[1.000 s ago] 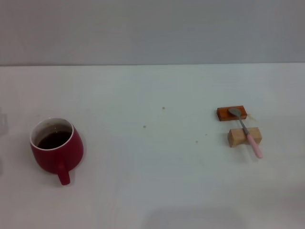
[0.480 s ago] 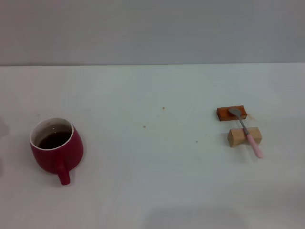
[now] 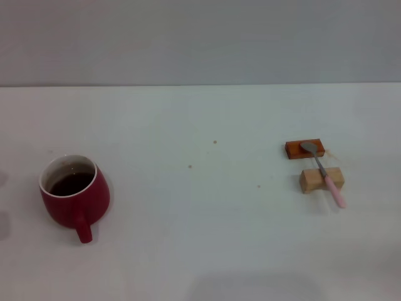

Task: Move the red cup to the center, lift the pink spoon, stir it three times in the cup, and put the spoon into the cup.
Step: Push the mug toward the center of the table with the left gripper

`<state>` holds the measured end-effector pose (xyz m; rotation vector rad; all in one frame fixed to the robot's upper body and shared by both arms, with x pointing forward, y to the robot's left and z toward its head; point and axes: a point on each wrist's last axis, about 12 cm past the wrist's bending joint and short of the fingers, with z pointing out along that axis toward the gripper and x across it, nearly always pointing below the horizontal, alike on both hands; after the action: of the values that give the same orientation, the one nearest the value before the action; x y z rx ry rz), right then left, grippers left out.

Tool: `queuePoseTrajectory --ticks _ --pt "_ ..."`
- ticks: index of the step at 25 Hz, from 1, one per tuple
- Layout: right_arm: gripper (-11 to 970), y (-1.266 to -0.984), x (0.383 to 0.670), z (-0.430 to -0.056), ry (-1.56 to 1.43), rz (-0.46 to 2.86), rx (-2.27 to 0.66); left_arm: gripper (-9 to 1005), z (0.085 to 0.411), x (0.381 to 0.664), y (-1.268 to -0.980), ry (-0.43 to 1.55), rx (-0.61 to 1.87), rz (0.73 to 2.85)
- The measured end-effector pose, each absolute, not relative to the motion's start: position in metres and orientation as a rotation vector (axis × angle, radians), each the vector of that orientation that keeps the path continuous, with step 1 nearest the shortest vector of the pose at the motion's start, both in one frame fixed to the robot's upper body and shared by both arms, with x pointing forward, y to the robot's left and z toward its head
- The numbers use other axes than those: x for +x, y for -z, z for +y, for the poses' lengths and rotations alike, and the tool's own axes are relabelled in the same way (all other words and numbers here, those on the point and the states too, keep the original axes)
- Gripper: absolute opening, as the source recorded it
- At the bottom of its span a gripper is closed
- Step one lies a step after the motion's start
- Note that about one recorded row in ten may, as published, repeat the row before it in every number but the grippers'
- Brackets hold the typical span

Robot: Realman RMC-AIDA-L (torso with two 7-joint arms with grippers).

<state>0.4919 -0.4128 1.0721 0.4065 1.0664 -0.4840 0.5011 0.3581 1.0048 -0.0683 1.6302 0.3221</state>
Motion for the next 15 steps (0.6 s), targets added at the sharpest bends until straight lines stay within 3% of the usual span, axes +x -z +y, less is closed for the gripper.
queuePoseTrajectory --ticks 15 --pt "782 -1.074 0.494 -0.413 0.483 1.062 0.403 17 0.334 0.479 -0.99 -0.408 0.403 1.647"
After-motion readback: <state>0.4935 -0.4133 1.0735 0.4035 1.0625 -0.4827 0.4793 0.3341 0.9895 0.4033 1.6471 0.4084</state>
